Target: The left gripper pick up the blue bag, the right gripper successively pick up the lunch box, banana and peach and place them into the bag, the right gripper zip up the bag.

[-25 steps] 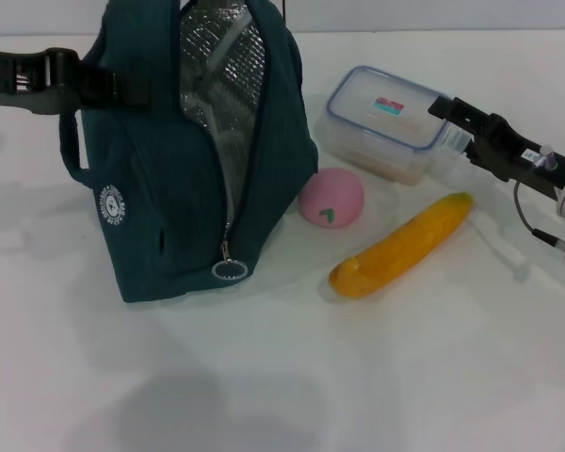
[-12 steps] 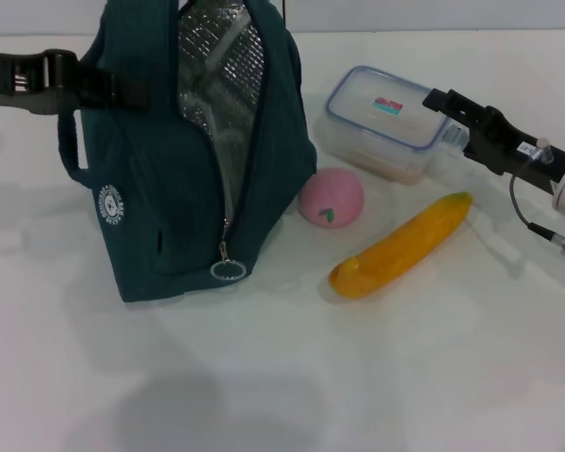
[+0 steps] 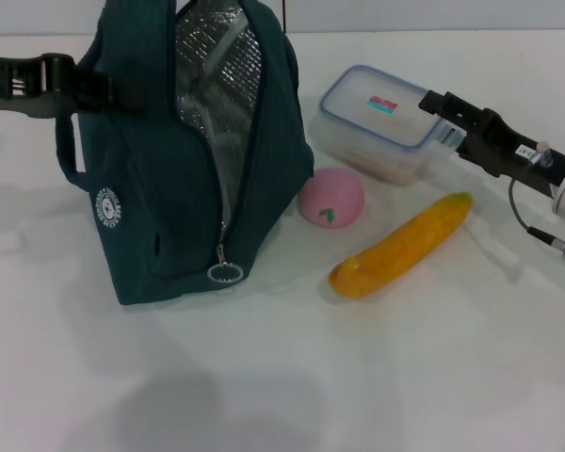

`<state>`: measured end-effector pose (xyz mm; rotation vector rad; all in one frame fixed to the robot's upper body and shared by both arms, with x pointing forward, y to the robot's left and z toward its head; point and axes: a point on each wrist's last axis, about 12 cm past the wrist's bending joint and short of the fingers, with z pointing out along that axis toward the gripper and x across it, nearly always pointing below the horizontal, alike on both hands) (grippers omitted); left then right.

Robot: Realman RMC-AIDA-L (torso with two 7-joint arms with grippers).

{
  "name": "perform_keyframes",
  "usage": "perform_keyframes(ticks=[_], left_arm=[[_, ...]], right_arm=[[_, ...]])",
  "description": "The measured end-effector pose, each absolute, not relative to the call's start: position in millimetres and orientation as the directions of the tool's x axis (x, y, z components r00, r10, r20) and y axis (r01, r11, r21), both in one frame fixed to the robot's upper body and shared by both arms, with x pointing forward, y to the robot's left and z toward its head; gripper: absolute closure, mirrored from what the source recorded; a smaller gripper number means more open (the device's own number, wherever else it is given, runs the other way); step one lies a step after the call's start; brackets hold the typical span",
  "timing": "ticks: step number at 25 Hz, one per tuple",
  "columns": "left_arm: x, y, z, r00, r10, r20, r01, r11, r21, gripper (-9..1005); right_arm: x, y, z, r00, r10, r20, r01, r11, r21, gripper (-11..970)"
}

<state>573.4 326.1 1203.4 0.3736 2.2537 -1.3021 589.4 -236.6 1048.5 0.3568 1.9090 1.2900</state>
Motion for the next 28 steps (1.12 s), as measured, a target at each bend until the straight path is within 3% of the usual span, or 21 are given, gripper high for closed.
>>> perform_keyframes(ticks=[8,11,16,22,28], left_arm=[[572.7,326.9,1202.8,-0.831,-0.011,-0.556,0.476,0.504,-0.721,954],[572.5,327.2,1202.6,-0.831,-0.011,-0.557,0.476,0.504,-0.720,954],[572.5,327.4,1202.7,-0.830,-0.010,-0.557,0.477,0.504,-0.720,953],[572.4,327.8,1202.8,-0.830,-0.008,-0.557,0.478,0.505,-0.719,953],[572.2,327.7,1202.8,-0.831,-0.006,-0.557,0.478,0.504,-0.719,953]], right_arm=[[587.9,-233.7,1047.5,-0.669,0.570,-0.476,-0.213,0.467,0.858,225],[587.5,-234.1,1047.1,-0.669,0.570,-0.477,-0.213,0.467,0.858,439],[585.1,-236.9,1045.0,-0.665,0.579,-0.471,-0.203,0.467,0.861,677],[584.2,-237.7,1044.3,-0.664,0.578,-0.474,-0.204,0.470,0.859,803],[581.8,-239.2,1046.2,-0.655,0.569,-0.498,-0.239,0.469,0.850,828]])
